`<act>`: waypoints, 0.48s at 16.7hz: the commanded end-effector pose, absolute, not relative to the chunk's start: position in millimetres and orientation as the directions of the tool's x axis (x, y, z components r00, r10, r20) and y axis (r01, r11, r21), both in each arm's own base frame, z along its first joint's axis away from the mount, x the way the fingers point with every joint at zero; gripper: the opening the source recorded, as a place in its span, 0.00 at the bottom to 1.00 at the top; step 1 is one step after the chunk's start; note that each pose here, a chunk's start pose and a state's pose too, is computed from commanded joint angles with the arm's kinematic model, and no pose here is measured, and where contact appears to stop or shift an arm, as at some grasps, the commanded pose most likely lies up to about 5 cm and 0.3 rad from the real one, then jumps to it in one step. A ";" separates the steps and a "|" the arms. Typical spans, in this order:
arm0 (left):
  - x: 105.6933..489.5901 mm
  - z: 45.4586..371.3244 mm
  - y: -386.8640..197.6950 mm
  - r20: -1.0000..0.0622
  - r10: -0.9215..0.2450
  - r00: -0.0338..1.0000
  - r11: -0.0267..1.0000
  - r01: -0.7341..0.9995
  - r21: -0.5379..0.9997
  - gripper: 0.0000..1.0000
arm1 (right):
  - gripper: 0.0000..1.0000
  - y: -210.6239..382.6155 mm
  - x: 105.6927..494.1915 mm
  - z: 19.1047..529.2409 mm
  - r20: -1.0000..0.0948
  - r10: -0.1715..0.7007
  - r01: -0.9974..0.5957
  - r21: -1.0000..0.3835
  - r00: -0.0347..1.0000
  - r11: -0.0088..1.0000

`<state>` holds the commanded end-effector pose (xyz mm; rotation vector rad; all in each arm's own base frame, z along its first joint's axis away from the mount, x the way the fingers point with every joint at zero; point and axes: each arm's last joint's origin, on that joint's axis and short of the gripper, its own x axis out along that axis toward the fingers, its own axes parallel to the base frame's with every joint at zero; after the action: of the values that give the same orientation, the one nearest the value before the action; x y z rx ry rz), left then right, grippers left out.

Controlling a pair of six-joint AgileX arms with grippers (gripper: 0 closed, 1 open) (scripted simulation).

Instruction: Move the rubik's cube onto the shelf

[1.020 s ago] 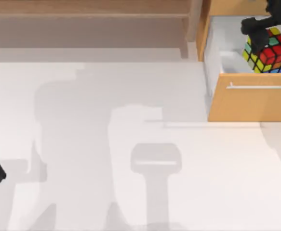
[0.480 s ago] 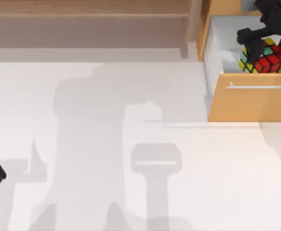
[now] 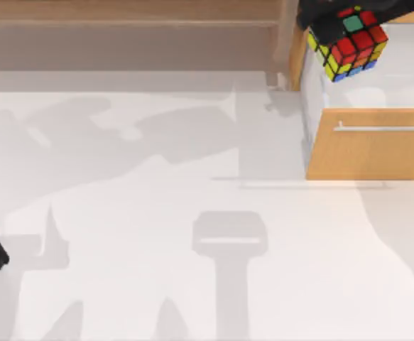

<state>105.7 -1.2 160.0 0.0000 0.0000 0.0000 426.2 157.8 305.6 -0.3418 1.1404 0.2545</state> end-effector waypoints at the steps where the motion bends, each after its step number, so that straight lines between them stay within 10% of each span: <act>1: 105.7 160.0 -1.2 0.000 0.000 1.000 1.000 0.000 0.000 1.00 | 0.00 176.8 415.5 313.6 -0.895 0.041 -0.381 -0.148 0.445 0.913; 8: 105.7 160.0 -1.2 0.000 0.000 1.000 1.000 0.000 0.000 1.00 | 0.00 300.0 359.9 340.8 -0.556 0.247 -0.397 -0.166 0.794 0.903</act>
<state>105.7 -1.2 160.0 0.0000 0.0000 0.0000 359.9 300.0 340.8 -0.2823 0.5547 0.3508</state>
